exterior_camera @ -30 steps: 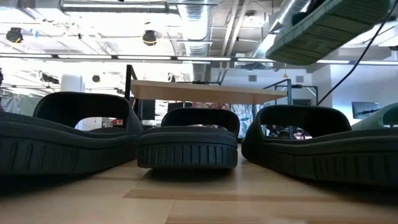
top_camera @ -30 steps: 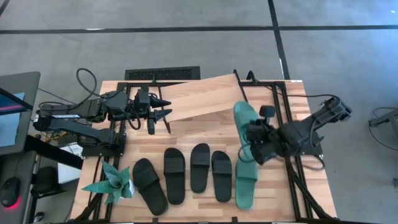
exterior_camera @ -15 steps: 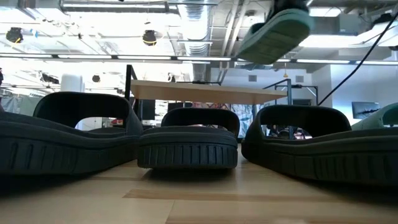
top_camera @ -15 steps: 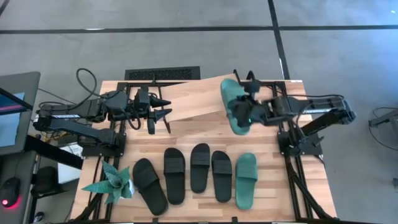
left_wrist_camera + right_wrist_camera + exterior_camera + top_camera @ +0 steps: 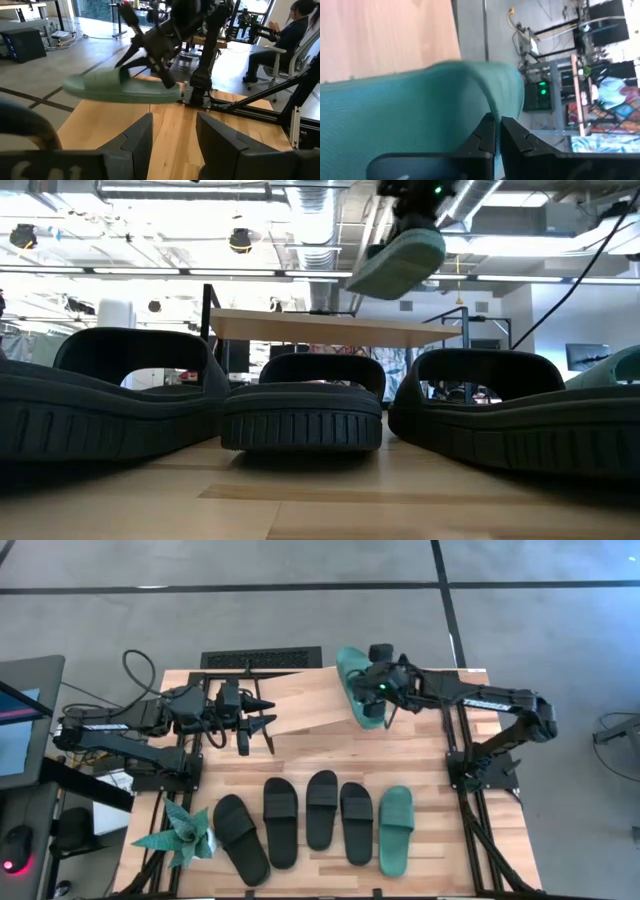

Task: Pick and place slides into the shelf
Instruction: Put the right green slide on the shelf

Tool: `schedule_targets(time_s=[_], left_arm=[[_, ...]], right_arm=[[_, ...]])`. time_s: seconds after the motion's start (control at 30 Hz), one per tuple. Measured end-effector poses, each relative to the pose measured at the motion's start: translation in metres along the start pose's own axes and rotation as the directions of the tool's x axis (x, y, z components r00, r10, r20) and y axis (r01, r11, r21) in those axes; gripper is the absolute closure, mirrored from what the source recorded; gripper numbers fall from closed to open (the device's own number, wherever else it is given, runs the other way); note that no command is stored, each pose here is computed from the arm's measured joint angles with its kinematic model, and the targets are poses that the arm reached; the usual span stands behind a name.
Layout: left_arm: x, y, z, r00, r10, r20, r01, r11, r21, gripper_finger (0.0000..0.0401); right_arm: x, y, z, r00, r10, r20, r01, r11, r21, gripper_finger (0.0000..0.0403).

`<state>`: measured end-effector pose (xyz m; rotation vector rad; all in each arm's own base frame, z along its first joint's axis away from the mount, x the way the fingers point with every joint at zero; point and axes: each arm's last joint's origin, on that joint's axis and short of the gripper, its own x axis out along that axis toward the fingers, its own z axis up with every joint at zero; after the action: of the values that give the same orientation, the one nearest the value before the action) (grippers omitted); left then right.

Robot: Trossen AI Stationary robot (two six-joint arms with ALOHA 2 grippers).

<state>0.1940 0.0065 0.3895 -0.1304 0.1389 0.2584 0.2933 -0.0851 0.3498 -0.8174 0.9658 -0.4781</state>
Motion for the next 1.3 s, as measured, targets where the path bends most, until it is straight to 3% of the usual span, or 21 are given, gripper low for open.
schedule_targets(time_s=[0.47, 1.3], left_arm=[[0.000, 0.001, 0.001, 0.999, 0.046, 0.014, -0.045, 0.999, -0.003, 0.0262], [0.000, 0.002, 0.001, 0.997, 0.077, 0.018, -0.077, 0.997, 0.007, 0.0262]], right_arm=[[0.061, 0.013, 0.006, 0.998, 0.047, -0.033, -0.047, 0.999, 0.005, 0.0402], [0.069, 0.012, 0.009, 0.999, 0.037, 0.004, -0.037, 0.998, 0.052, 0.0403]])
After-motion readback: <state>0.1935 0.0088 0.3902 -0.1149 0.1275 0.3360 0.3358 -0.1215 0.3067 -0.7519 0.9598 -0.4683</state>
